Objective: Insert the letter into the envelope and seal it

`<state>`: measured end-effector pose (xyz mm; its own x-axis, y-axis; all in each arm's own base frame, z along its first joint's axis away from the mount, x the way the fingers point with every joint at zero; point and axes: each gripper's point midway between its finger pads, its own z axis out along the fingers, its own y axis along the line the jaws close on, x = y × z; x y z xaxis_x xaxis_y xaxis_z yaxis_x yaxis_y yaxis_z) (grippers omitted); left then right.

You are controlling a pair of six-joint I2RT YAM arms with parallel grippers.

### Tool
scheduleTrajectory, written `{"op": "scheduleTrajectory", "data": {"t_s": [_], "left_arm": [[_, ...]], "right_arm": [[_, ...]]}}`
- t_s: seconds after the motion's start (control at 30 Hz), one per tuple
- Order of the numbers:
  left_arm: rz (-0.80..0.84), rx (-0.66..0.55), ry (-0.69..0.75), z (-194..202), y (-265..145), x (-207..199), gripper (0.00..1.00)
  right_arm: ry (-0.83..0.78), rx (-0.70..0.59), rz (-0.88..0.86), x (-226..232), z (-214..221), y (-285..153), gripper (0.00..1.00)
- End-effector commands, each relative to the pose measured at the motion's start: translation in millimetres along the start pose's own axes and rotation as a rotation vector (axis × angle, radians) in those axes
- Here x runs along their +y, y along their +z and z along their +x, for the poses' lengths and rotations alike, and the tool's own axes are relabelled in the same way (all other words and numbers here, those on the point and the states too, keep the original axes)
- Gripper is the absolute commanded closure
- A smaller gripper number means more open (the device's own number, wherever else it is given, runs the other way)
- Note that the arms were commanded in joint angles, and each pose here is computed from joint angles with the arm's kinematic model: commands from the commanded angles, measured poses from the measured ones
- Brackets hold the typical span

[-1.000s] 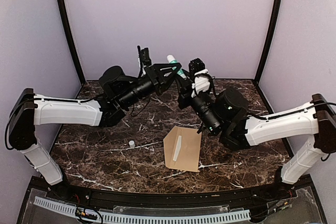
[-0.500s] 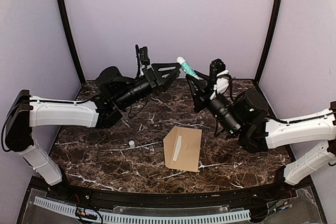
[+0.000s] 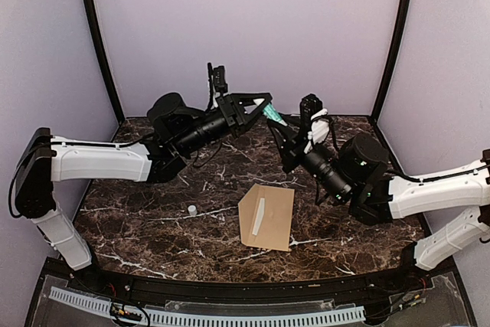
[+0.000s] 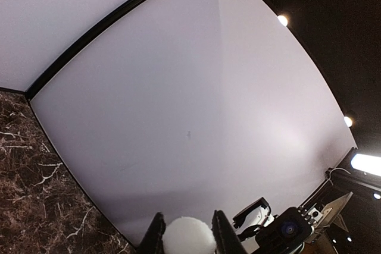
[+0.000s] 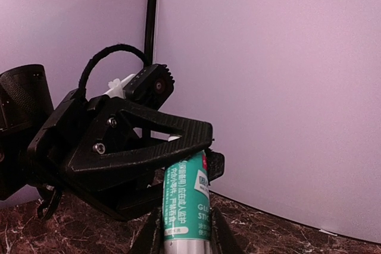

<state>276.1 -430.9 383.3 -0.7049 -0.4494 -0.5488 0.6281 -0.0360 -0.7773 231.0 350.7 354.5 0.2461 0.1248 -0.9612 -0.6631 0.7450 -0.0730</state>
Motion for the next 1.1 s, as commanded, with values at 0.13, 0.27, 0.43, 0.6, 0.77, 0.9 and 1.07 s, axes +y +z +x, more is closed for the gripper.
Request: {"op": "scheduleTrajectory", "data": {"t_s": [0.13,0.27,0.43,0.6,0.77,0.9,1.07], "left_arm": [[0.056,0.004,-0.014,-4,3,-20,0.95],[0.075,0.012,-0.048,-2,2,-24,0.96],[0.084,0.022,-0.056,1,3,-30,0.96],[0.078,0.028,-0.061,4,2,-29,0.96],[0.077,0.03,-0.055,6,2,-30,0.96],[0.073,0.031,-0.056,7,2,-29,0.96],[0.067,0.028,-0.055,7,2,-27,0.96]], "right_arm": [[0.009,-0.06,-0.011,-2,-12,-7,0.71],[-0.024,-0.084,-0.022,2,-14,-6,0.45],[-0.069,-0.105,0.003,1,-15,0,0.47],[-0.089,-0.114,0.021,1,-19,7,0.54],[-0.085,-0.133,0.032,-1,-22,7,0.62],[-0.075,-0.149,0.036,-2,-26,6,0.65],[-0.062,-0.161,0.033,-3,-29,3,0.69]]}}
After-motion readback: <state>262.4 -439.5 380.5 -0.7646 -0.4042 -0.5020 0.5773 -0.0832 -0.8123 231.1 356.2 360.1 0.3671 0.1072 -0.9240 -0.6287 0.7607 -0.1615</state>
